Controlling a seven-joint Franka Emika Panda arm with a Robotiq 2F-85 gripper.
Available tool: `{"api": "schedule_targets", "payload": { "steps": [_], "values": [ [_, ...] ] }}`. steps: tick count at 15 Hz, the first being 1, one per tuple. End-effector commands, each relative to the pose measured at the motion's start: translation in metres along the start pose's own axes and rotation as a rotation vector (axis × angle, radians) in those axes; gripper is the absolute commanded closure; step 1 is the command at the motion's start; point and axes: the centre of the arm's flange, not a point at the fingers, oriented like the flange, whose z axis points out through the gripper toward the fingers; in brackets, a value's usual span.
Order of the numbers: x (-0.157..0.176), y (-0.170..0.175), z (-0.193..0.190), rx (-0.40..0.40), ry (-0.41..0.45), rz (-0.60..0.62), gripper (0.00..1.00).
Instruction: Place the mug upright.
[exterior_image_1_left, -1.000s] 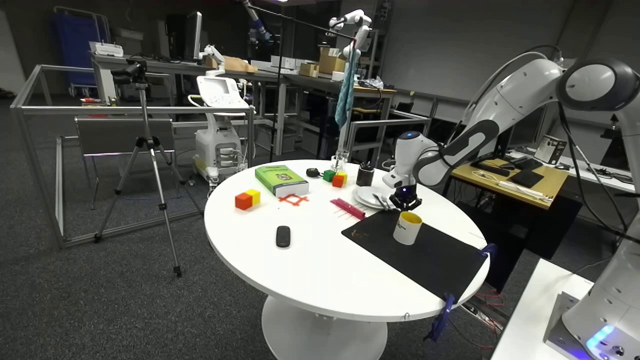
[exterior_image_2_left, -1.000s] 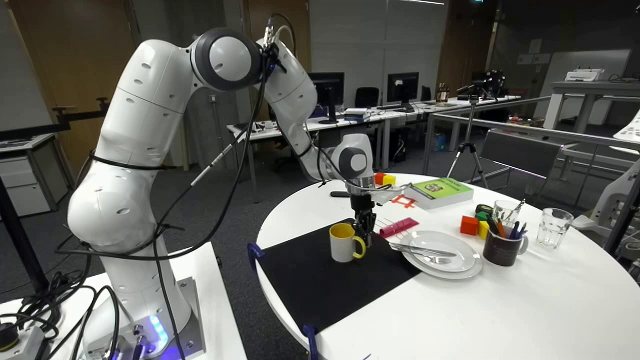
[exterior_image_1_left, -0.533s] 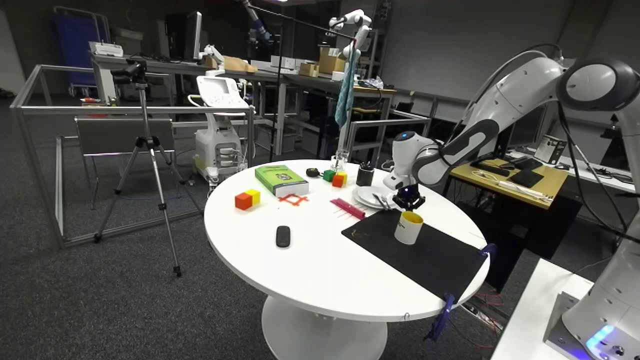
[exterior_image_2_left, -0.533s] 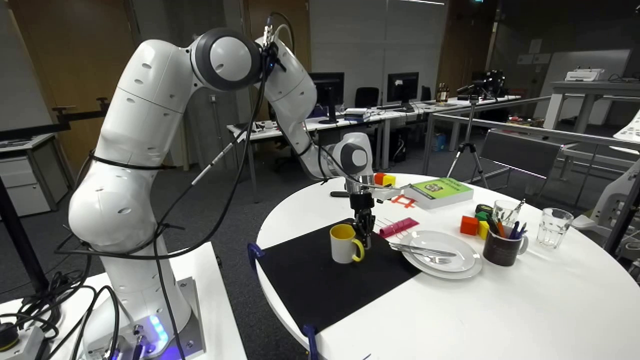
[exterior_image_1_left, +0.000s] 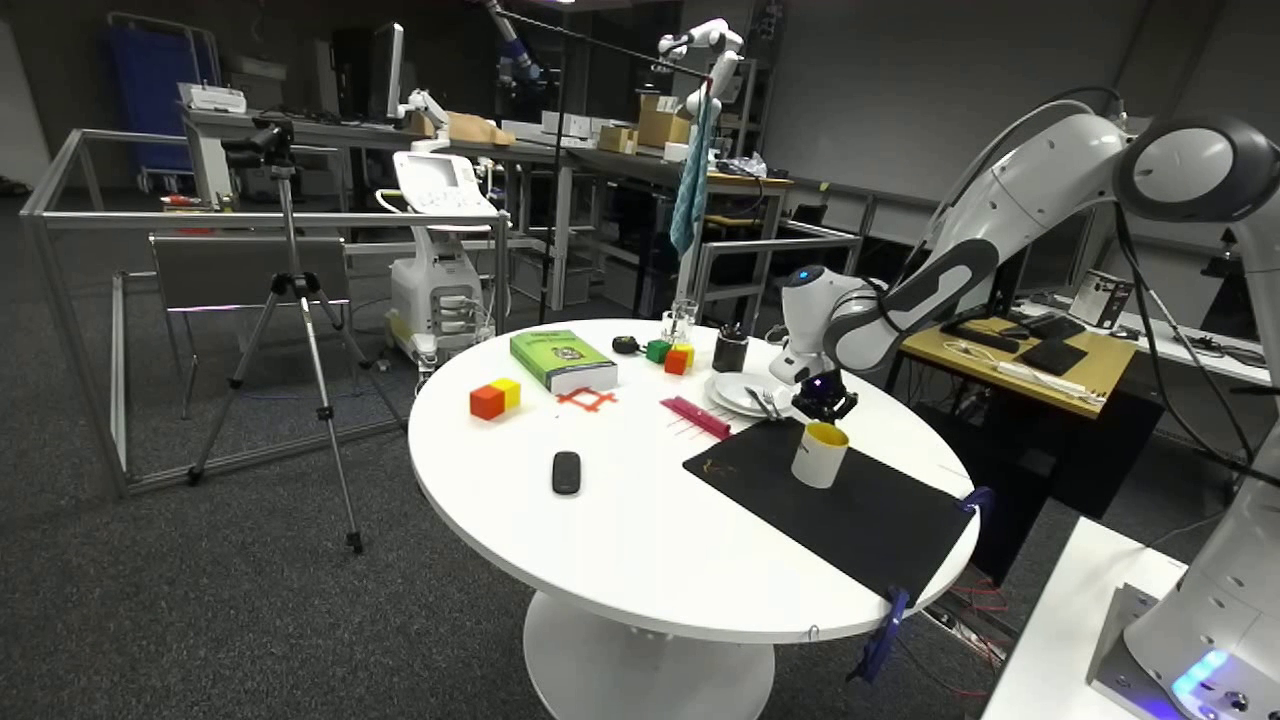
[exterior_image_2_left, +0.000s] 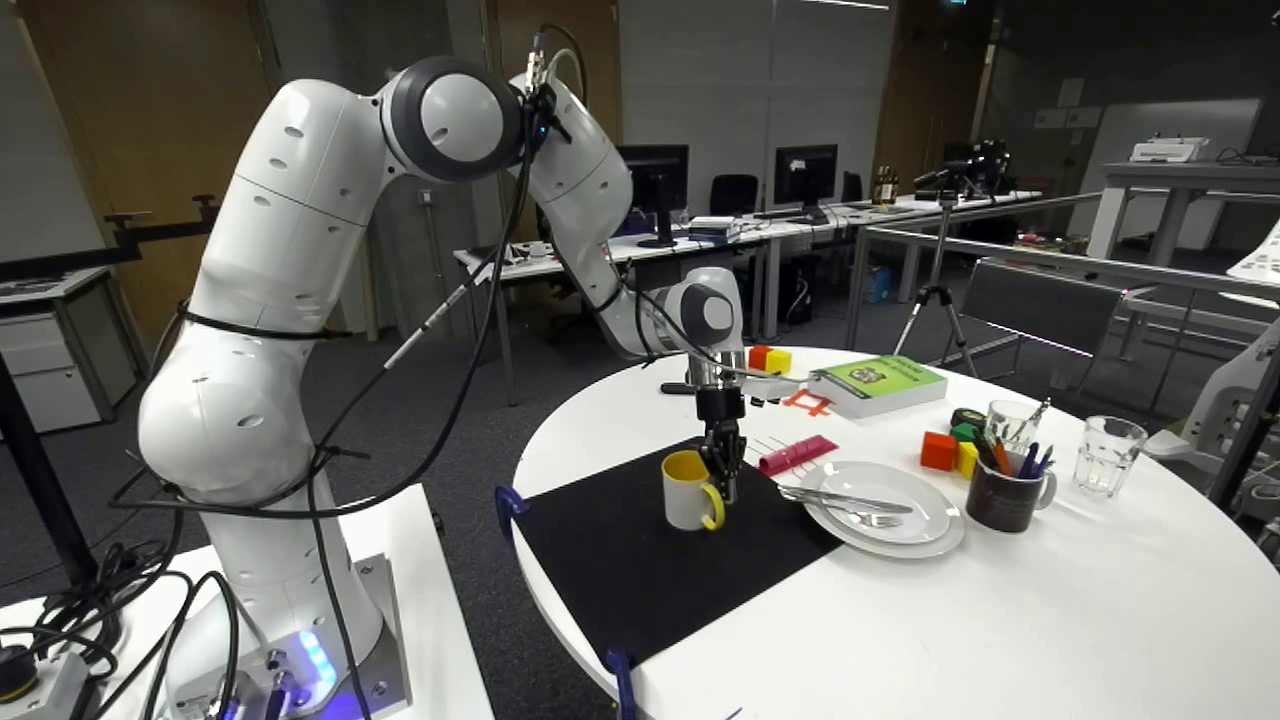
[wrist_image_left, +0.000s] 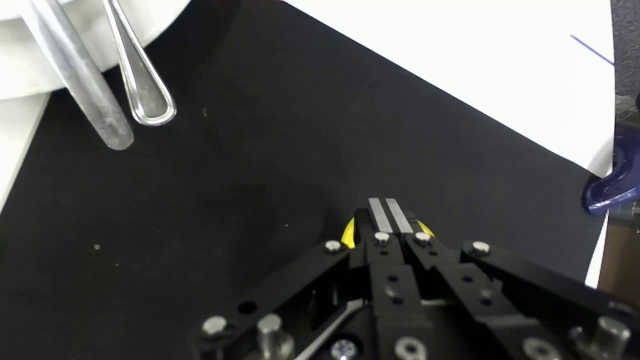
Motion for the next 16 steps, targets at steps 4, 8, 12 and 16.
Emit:
{"api": "schedule_targets", "payload": {
  "steps": [4,8,12,16],
  "values": [
    [-0.006,-0.006,-0.013,-0.006,-0.073,0.062,1.0],
    [-0.013,-0.005,-0.019,-0.031,-0.109,0.146,1.0],
    [-0.027,-0.006,-0.037,-0.083,-0.138,0.319,1.0],
    [-0.048,-0.009,-0.068,-0.114,-0.124,0.509,1.0]
  ]
}}
